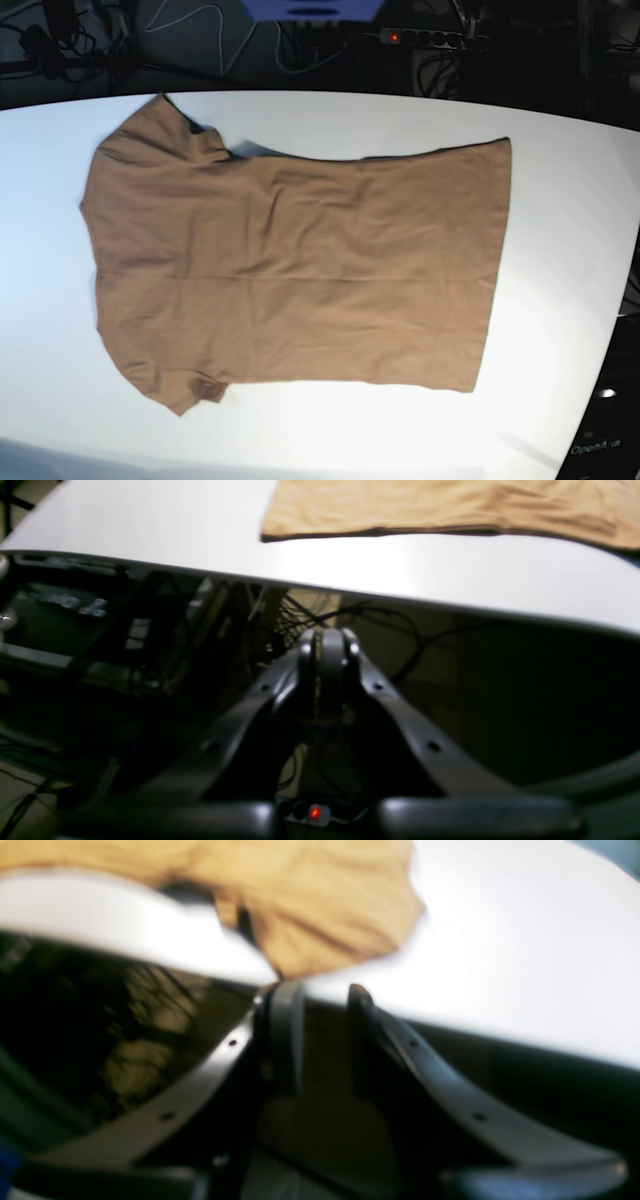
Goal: Fold the T-shirt properly
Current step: 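Move the right gripper to the shirt's shoulder edge by the sleeve and grasp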
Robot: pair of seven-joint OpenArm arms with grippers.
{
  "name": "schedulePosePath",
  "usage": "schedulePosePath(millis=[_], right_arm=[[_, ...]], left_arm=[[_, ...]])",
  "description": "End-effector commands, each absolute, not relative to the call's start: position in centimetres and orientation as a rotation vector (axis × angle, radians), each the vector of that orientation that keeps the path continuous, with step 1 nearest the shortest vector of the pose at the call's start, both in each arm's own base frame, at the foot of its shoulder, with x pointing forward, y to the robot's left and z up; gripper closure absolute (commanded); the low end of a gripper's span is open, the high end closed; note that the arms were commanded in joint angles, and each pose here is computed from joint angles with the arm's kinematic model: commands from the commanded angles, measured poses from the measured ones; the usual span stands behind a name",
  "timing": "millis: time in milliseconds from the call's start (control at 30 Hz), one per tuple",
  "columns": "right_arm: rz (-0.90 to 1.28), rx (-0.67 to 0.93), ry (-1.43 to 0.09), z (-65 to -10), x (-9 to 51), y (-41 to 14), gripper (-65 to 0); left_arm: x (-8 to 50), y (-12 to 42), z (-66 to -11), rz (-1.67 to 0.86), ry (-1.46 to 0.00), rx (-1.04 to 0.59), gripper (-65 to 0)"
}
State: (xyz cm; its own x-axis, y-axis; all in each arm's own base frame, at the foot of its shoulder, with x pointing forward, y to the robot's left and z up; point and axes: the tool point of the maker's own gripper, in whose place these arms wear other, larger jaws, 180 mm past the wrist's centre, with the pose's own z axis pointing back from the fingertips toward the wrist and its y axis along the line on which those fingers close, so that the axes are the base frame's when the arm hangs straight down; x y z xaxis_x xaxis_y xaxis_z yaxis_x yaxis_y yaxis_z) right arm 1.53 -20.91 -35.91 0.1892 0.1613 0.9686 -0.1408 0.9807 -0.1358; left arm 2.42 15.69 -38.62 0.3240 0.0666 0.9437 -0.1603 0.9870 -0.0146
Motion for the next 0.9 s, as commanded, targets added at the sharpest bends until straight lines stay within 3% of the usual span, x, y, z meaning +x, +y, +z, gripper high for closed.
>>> schedulePosePath(millis=[0, 200, 467, 700, 867], right_arm=[[0.214, -0.006, -1.392, -34.9, 2.3, -21.0, -16.8], [0.238, 0.081, -1.373, -34.3, 7.4, -20.0, -17.0], [0.323, 0.015, -1.37, -32.4, 14.4, -19.6, -17.0], [0.282, -0.036, -1.314, -31.8, 20.1, -20.5, -17.3], [0.164, -0.059, -1.237, -32.0, 22.5, -23.4, -27.0]], left_arm=[[2.3, 15.7, -37.7, 0.141, -1.246, 0.088, -1.2], [5.3, 15.8, -35.7, 0.155, -1.266, 0.078, -1.2], [9.7, 19.7, -32.4, 0.151, -1.266, 0.178, -1.2], [12.6, 22.0, -32.7, 0.159, -1.193, 0.224, -1.2], [14.0, 22.6, -32.7, 0.171, -1.188, 0.235, -1.2]])
